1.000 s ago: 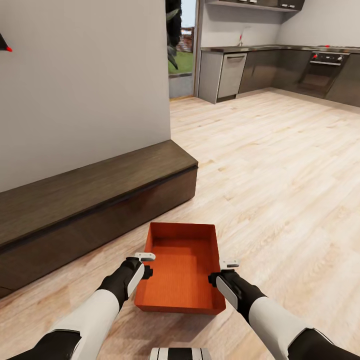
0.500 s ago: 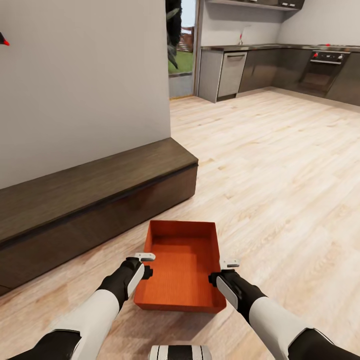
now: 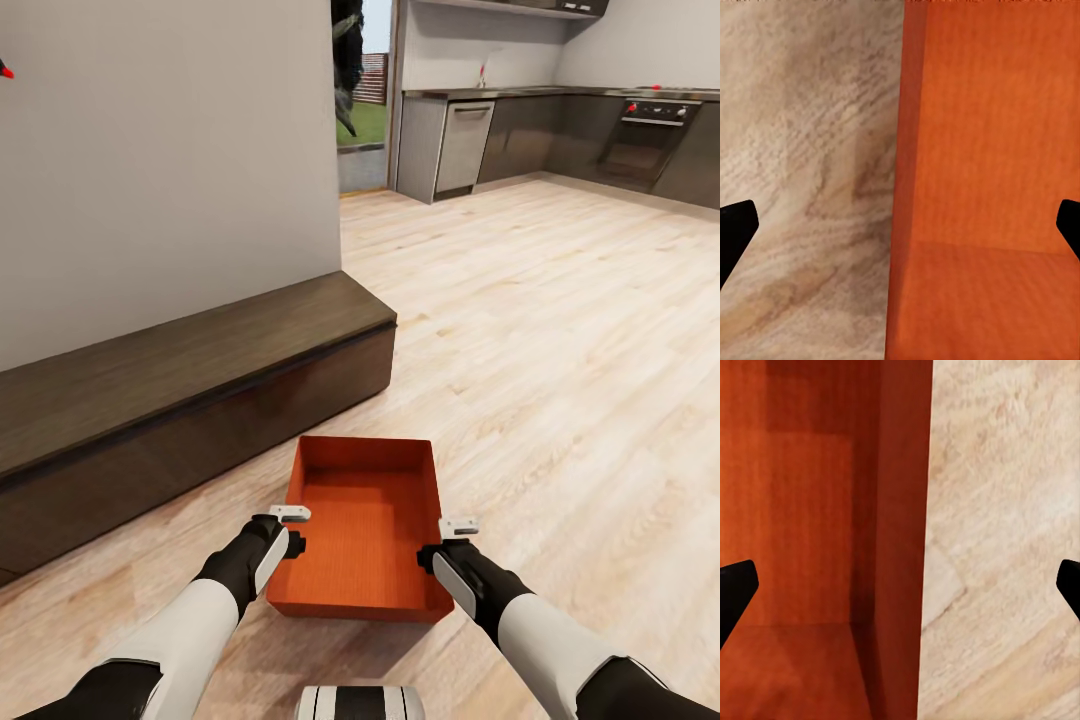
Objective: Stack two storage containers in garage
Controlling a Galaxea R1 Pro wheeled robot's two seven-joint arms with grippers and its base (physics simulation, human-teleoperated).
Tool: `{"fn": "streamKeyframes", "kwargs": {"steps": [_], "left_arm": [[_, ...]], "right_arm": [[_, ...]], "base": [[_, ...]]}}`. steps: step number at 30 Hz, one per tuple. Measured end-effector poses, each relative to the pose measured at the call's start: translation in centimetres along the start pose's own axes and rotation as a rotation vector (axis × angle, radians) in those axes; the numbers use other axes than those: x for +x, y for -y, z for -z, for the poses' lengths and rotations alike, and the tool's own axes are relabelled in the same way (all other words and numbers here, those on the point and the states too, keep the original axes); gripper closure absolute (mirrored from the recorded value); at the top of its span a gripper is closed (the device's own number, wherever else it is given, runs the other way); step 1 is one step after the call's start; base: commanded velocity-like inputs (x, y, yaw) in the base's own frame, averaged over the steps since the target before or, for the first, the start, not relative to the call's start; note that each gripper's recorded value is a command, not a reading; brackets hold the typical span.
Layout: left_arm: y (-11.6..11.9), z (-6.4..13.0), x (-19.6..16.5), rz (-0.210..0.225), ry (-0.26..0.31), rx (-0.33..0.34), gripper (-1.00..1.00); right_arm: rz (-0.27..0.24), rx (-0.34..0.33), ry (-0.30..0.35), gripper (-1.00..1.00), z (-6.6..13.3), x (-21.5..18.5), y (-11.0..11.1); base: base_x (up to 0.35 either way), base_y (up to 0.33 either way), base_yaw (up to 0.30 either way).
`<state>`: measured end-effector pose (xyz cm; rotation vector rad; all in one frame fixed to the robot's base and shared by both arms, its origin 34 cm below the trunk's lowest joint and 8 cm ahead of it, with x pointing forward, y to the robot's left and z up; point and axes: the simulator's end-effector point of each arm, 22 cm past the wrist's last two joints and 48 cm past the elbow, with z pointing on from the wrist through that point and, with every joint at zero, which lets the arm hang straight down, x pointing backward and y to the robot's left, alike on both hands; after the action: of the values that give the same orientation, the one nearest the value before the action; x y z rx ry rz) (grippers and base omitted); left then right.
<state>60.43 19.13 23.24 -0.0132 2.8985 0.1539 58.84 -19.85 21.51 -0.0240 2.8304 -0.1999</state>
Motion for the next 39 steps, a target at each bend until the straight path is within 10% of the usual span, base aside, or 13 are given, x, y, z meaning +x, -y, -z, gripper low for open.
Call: {"fn": "streamKeyframes", "kwargs": {"steps": [39], "left_arm": [[0.4, -2.0, 2.2, -0.005, -0.029, 0.005, -1.0]], "right_arm": [[0.001, -0.001, -0.004, -1.0, -1.5, 1.1, -0.3]], "base": [[0.0, 0.0, 0.0]]}}
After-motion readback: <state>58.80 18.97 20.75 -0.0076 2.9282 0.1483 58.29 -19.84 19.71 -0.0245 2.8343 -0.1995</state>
